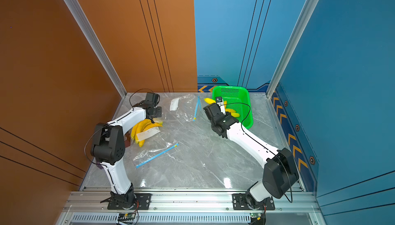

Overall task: Open the zip-top bag and take out the banana
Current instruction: Place the banana in the basket.

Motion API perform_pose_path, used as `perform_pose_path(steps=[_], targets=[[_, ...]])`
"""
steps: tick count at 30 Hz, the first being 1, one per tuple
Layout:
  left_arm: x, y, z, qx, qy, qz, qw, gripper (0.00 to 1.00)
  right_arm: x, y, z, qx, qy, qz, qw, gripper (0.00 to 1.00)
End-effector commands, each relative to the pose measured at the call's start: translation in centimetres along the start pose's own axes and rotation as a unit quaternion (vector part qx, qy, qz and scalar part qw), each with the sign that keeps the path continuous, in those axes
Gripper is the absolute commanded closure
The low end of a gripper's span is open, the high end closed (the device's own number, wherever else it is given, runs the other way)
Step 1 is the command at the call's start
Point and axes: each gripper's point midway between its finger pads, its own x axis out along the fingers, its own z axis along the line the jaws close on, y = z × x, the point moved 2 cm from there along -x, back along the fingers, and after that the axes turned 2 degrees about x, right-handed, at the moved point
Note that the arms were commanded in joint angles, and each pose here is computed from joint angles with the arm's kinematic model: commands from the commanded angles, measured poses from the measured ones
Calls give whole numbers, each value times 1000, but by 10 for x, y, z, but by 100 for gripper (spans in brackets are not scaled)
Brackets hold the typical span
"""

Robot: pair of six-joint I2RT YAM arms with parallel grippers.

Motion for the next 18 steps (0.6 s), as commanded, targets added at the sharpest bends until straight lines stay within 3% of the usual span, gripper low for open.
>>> perform_pose_path(steps=[1, 3, 7, 10, 18], targets=[[-13, -4, 0, -13, 17, -6, 1000, 89, 15, 5, -36, -90, 136, 23, 986, 75], [-15, -3, 0, -13, 19, -5, 1000, 86, 25, 3, -49, -115, 183, 36, 976, 74], [-22, -1, 0, -14, 21, -9, 1000, 61, 45, -2, -77, -181, 292, 76, 936, 72], [-27, -2, 1, -14, 19, -15, 1000, 47, 63, 0, -91, -191, 325, 104, 920, 72], [-37, -2, -1, -7, 23, -23, 999, 37, 94, 14, -93, -236, 360, 135, 893, 72]])
